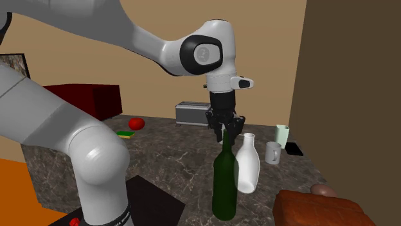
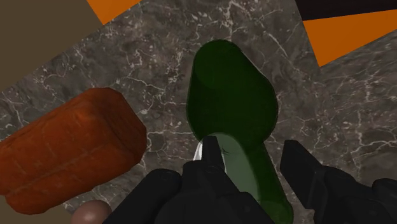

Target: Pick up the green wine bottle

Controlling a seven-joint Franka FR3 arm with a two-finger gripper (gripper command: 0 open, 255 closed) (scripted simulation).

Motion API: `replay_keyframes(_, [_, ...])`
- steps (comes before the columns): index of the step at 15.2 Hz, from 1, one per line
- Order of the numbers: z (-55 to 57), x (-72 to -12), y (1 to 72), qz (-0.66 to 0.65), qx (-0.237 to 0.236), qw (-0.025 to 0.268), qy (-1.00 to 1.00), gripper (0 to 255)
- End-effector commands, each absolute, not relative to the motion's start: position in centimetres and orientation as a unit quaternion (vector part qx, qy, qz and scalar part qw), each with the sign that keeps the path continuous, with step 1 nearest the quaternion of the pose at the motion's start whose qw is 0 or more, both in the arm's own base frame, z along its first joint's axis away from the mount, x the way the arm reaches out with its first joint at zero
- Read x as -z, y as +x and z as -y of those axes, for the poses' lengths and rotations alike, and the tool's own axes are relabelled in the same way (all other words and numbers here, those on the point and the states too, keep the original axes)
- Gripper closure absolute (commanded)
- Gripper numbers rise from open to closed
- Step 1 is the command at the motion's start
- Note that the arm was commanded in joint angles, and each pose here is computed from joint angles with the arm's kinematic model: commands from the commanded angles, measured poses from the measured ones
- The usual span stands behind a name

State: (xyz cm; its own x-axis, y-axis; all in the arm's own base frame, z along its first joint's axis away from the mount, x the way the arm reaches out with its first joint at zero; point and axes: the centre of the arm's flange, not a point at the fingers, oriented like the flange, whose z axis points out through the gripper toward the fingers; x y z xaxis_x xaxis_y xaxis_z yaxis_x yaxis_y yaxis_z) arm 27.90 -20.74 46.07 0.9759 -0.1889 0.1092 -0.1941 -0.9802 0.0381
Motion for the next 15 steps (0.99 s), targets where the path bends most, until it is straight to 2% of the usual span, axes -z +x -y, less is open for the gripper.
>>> replay_keyframes(1, [20.7,-45.9,27.9,0.096,-0.051,0.024,0.994,255])
replay_keyframes(5, [20.8,-46.0,27.9,0.096,-0.051,0.024,0.994,255])
replay_keyframes(15, [20.8,-51.2,27.9,0.096,-0.051,0.024,0.994,255])
